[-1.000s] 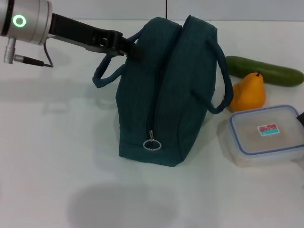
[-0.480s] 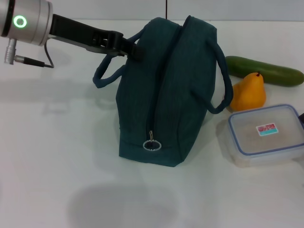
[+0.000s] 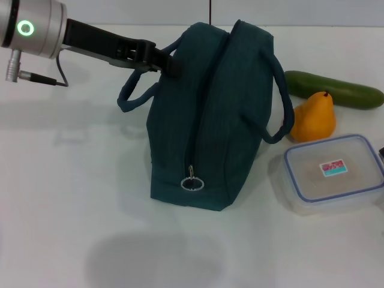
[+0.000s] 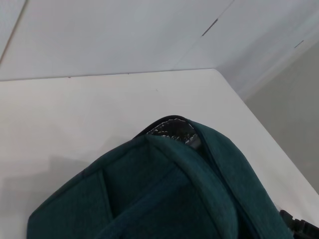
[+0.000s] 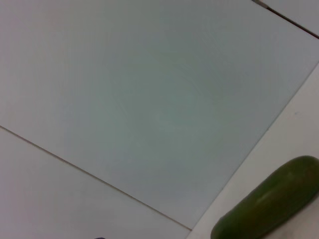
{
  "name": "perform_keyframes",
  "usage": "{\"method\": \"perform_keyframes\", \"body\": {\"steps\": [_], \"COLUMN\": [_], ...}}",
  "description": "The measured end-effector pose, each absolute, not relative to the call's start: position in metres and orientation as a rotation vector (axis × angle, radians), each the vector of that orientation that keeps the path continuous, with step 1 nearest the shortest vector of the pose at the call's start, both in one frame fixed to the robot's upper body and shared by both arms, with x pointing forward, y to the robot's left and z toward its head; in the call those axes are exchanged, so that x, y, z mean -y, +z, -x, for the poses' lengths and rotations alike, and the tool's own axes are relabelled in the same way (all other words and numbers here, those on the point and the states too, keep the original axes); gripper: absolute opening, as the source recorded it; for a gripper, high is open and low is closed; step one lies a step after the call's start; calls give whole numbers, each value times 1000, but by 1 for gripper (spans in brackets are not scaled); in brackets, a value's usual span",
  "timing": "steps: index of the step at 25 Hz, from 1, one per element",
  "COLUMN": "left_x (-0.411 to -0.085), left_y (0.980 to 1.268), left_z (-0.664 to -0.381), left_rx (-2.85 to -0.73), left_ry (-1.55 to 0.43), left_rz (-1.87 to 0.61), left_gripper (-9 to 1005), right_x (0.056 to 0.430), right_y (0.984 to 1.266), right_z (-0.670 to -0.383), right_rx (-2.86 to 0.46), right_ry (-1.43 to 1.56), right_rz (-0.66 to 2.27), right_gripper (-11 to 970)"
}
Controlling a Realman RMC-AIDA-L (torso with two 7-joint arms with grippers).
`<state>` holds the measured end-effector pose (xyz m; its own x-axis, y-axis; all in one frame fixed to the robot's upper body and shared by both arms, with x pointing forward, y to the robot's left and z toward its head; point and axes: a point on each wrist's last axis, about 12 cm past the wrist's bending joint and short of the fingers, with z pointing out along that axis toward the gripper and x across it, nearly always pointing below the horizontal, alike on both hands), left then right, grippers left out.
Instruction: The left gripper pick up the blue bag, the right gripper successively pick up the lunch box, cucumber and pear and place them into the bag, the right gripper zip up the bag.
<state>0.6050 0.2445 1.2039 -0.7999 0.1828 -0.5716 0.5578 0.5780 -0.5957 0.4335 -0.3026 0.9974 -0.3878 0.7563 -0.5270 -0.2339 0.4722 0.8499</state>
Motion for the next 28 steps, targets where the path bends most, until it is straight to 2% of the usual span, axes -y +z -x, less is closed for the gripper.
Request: {"method": "perform_keyframes", "body": {"steps": [5,15,28], "left_x": [-244,-251,-252], "left_y": [1206,1219,1219], "left_z": [-606,-604,-603], "left_rx": [-2358,-2324,-2329], "left_ry": [-1116,-1180,-1185], "left_rz": [-597,-586,-576], "left_gripper": [77,75,72], "right_x": [303,306,300], "right_y": [1000,1019,1025], "right_z": [-434,-436,-442], "right_rx": [-1618,-1493,-1477], "right_ry": [1153,1228,1276], "right_rz": [-443,-366,-330], "right_gripper": [95,94,95]}}
